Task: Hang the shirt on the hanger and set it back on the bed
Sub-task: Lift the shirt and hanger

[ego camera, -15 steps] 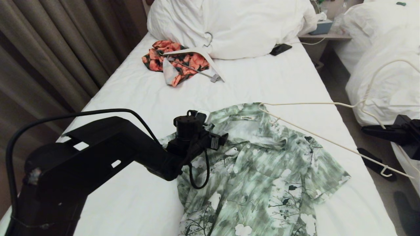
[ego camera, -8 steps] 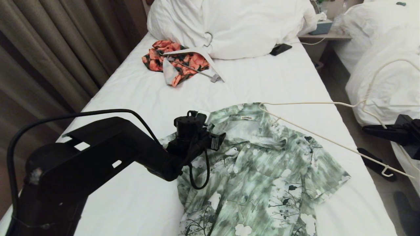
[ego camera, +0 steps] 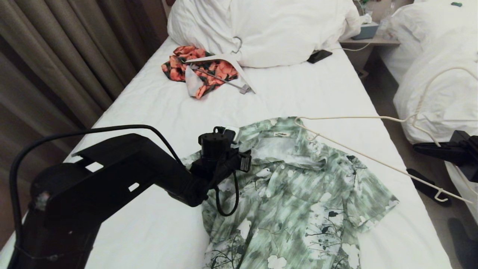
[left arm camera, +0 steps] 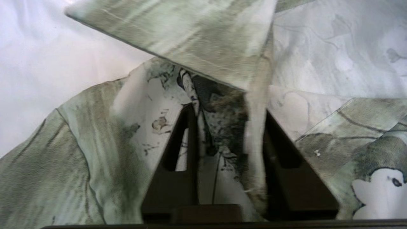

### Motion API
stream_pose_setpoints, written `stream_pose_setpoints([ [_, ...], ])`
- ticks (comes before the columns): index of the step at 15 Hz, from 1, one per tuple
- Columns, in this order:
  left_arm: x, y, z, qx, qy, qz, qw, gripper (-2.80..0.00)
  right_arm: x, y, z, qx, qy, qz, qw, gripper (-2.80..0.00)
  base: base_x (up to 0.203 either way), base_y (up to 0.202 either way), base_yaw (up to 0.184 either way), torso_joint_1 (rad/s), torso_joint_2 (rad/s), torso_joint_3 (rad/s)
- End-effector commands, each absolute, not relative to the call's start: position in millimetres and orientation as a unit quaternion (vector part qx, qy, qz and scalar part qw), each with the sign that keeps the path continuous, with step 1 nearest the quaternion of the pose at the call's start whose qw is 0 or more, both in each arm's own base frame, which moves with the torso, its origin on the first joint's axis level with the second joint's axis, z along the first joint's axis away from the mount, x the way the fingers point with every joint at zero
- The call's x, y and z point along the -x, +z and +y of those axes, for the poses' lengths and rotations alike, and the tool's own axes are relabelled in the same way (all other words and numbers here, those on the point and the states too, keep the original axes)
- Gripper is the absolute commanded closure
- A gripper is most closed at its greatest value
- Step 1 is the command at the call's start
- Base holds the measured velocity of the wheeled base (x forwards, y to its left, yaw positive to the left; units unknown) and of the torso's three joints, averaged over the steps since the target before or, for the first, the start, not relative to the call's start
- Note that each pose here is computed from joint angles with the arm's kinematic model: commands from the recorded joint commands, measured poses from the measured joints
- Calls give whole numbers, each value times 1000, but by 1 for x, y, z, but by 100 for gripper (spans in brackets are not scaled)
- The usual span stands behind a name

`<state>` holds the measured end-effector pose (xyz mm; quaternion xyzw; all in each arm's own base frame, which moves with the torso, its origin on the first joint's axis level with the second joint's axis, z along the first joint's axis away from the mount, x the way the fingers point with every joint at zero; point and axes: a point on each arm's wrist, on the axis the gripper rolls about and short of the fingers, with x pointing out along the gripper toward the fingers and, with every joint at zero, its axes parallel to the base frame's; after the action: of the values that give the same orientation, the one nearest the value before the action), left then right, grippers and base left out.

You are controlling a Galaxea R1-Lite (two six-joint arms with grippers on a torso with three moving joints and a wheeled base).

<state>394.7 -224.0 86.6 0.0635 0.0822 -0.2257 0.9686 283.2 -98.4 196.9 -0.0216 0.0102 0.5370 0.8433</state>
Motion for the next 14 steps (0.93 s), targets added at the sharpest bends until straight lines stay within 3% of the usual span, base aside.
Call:
stream_pose_setpoints([
  [1, -395, 85, -225, -63, -226, 82, 969, 0, -283, 196, -99, 20, 539, 7, 842, 0, 0, 0, 0, 0, 0, 0],
  [8, -393, 101, -224, -38, -224, 72, 971, 0, -283, 197, -97, 20, 541, 7, 841, 0, 0, 0, 0, 0, 0, 0],
  [14, -386, 110, -224, 28, -227, 120, 966, 0, -289, 196, -96, 11, 545, 13, 838, 0, 0, 0, 0, 0, 0, 0],
])
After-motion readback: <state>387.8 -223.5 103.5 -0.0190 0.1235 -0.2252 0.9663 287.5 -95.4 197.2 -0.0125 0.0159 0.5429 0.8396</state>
